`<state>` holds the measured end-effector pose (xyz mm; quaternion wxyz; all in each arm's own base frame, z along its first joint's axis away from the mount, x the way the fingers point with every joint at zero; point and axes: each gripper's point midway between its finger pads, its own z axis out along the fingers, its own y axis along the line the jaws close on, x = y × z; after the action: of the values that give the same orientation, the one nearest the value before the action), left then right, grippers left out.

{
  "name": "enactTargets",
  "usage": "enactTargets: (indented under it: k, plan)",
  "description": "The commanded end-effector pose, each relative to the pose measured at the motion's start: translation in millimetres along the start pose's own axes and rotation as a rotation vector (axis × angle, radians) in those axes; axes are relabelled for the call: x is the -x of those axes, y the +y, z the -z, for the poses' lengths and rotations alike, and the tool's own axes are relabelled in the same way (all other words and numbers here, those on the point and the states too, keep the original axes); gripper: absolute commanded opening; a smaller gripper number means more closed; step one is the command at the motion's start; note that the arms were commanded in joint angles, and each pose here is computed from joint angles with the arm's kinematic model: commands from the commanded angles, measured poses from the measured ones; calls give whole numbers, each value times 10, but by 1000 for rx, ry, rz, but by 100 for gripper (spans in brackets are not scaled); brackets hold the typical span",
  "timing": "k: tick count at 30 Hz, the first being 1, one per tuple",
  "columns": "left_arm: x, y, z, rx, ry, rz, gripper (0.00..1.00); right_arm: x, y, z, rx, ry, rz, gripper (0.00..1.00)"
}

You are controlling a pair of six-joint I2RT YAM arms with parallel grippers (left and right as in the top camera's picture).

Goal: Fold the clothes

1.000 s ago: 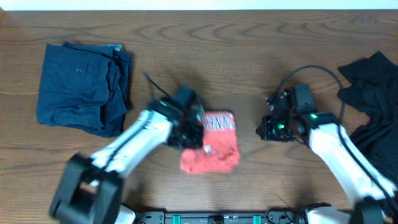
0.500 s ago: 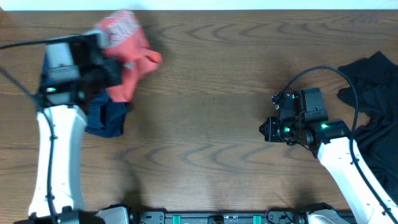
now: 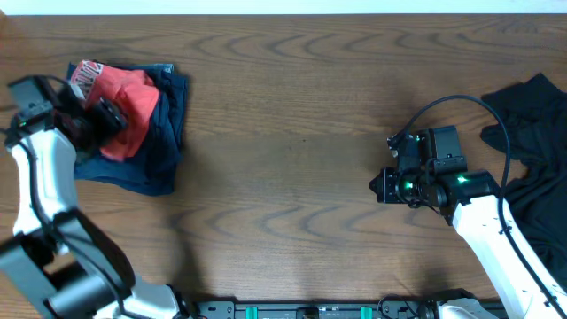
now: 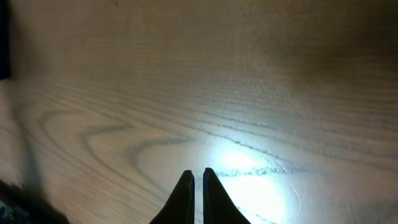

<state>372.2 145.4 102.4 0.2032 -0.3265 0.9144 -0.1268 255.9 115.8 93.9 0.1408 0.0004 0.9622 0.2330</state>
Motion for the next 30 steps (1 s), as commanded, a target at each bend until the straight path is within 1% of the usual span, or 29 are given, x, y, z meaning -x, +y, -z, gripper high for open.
enactTargets:
  k: [1, 5, 8, 10, 14, 17, 19, 22, 24, 25, 26, 27, 29, 30]
  plan:
    - [-60, 110, 100, 13, 26, 72, 90, 3, -22, 22, -9, -1, -20, 5]
    - [-105, 224, 397, 26, 9, 120, 99, -28, -29, 22, -12, 11, -25, 5]
    - [-68, 198, 732, 16, -67, 114, 98, -27, -29, 23, -12, 11, -25, 3]
    - [-24, 47, 997, -31, -142, 56, 98, -22, -22, 33, -11, 8, -23, 2]
    - [-15, -475, 1625, -181, -299, -162, 98, 38, 46, 154, 0, -39, 3, 2]
    - [-159, -904, 2071, -267, -397, -384, 98, 148, 148, 379, 9, -132, 40, 2]
    - [-359, -1151, 2330, -288, -442, -542, 98, 221, 233, 600, 5, -217, 76, 2]
    - [-777, -1412, 2597, -328, -453, -738, 98, 251, 372, 961, -11, -343, 139, 2]
    - [-1097, -1459, 2720, -333, -440, -821, 98, 204, 444, 1238, -32, -432, 178, 2]
    - [-1182, -1434, 2749, -319, -437, -830, 98, 180, 463, 1325, -37, -460, 189, 3]
    - [-1270, -1386, 2779, -295, -434, -835, 98, 142, 479, 1445, -43, -498, 201, 7]
    - [-1359, -1307, 2813, -260, -432, -830, 98, 107, 485, 1541, -47, -529, 208, 13]
    - [-1507, -1150, 2871, -205, -426, -797, 98, 21, 503, 1716, -38, -588, 220, 36]
    - [-1574, -1092, 2895, -189, -424, -791, 98, -27, 519, 1794, -28, -617, 228, 51]
